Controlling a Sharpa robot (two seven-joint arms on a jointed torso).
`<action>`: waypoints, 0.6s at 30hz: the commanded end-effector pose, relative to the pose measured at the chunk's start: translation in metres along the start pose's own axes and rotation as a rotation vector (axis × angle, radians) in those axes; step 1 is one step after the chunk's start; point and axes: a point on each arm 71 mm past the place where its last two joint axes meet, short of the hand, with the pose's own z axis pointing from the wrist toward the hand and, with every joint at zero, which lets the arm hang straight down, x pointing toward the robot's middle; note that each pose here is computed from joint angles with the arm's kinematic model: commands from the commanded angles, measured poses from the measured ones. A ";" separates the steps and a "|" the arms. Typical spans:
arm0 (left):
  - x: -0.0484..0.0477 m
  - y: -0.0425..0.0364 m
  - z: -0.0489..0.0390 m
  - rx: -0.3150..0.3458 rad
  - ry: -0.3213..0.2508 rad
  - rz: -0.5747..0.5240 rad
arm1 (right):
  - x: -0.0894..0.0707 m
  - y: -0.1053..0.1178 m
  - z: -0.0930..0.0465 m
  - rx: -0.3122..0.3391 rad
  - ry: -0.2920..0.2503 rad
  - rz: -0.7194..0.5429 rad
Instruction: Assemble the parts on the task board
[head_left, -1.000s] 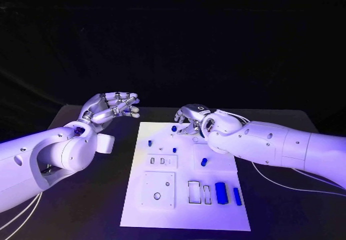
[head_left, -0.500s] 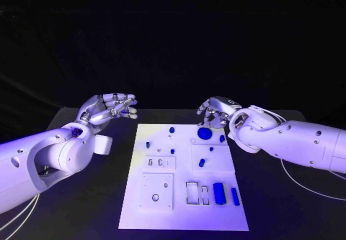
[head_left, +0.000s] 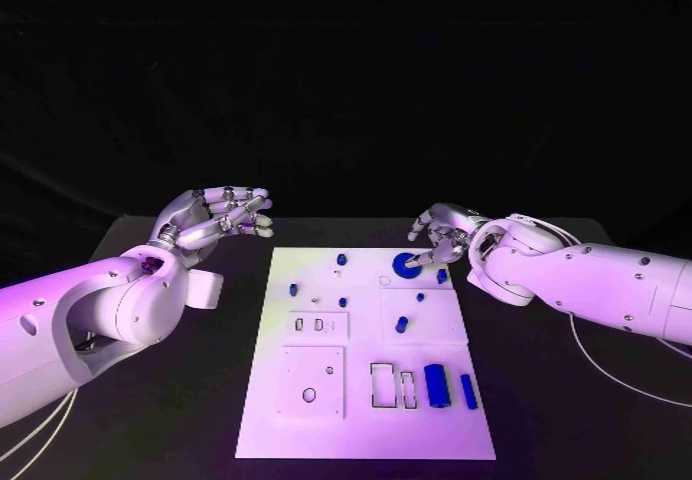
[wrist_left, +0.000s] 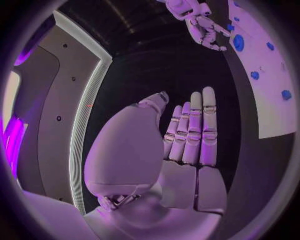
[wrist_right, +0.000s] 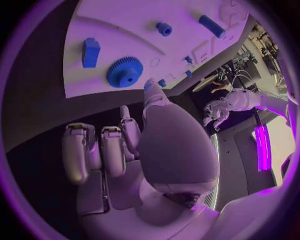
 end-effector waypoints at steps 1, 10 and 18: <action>0.0021 -0.0010 0.0006 0.005 0.018 -0.013 | 0.009 -0.003 0.001 0.029 0.084 0.008; 0.0017 -0.0010 0.0004 0.004 0.018 -0.013 | 0.016 -0.005 0.003 0.032 0.100 0.012; 0.0018 -0.0008 0.0007 0.004 0.019 -0.013 | 0.018 -0.004 0.006 0.027 0.098 0.020</action>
